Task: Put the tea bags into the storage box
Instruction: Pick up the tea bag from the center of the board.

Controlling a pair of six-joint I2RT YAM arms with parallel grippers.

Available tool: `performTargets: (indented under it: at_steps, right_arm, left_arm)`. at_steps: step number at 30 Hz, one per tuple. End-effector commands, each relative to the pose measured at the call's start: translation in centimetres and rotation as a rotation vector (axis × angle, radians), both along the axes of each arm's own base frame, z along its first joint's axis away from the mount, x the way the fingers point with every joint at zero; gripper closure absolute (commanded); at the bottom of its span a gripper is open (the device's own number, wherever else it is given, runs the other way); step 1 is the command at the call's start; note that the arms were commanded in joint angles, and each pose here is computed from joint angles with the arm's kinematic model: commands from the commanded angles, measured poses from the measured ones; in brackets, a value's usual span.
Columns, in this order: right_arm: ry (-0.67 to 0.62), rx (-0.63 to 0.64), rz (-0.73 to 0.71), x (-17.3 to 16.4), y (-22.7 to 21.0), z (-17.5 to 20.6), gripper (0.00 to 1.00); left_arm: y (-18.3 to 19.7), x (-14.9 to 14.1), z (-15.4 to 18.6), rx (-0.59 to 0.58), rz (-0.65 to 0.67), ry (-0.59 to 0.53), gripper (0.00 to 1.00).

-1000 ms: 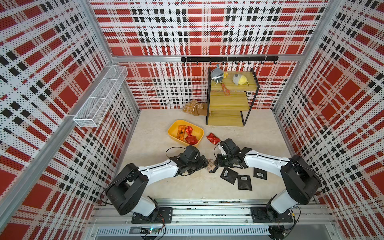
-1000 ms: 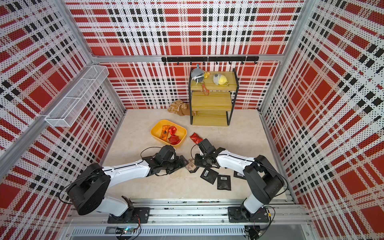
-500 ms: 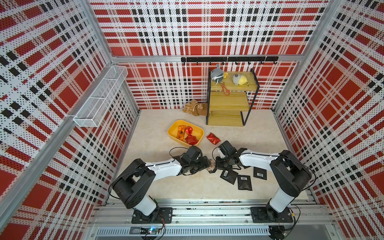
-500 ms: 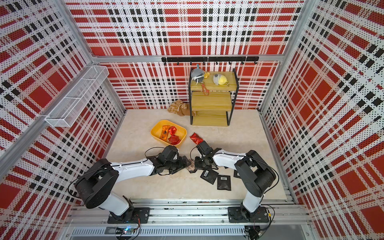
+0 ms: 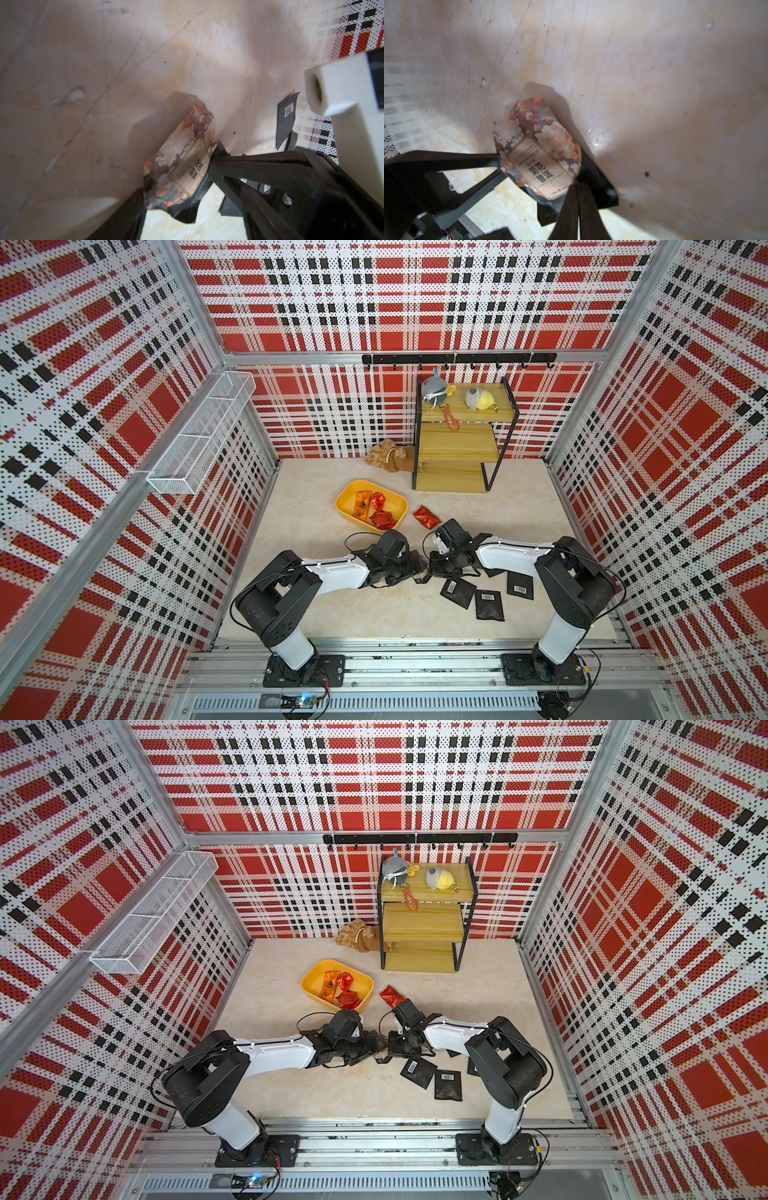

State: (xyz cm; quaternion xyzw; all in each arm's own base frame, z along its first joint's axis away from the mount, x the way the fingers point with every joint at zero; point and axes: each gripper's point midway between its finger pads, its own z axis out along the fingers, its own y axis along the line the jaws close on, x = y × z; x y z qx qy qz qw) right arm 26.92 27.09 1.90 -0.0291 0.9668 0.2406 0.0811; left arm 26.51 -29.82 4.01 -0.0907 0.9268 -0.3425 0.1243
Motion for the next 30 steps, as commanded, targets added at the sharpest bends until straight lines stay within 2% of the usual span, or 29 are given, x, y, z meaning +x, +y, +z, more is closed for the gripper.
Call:
performTargets:
  at_steps: [1, 7, 19, 22, 24, 26, 30]
  right_arm:
    - [0.056, -0.073, 0.002, -1.1, -1.6, -2.3, 0.92]
    - [0.064, -0.073, 0.005, -1.2, -1.5, -2.6, 0.93]
    - [0.038, -0.054, -0.01, -0.5, -1.6, -1.3, 0.92]
    - [0.013, -0.037, -0.021, 0.0, -1.4, -0.2, 0.87]
    - [-0.03, -0.038, -0.04, 0.9, -1.4, 1.1, 0.78]
    - [-0.067, -0.028, -0.057, 1.6, -1.5, 2.6, 0.7]
    - [-0.138, -0.011, -0.099, 3.4, -2.1, 5.7, 0.63]
  left_arm:
    - [-1.4, 0.7, 1.0, -0.046, -0.018, -0.027, 0.25]
    - [-1.8, 1.1, 1.5, -0.066, -0.01, -0.04, 0.3]
    - [-1.9, 1.0, 1.4, -0.062, -0.012, -0.032, 0.62]
    - [-1.8, 1.0, 1.3, -0.057, -0.013, -0.035, 0.74]
    - [-1.8, 0.8, 1.3, -0.054, -0.02, -0.036, 0.86]
    - [-2.0, 0.6, 1.4, -0.056, -0.027, -0.038, 0.94]
    - [-2.0, 0.4, 1.6, -0.052, -0.032, -0.041, 1.0]
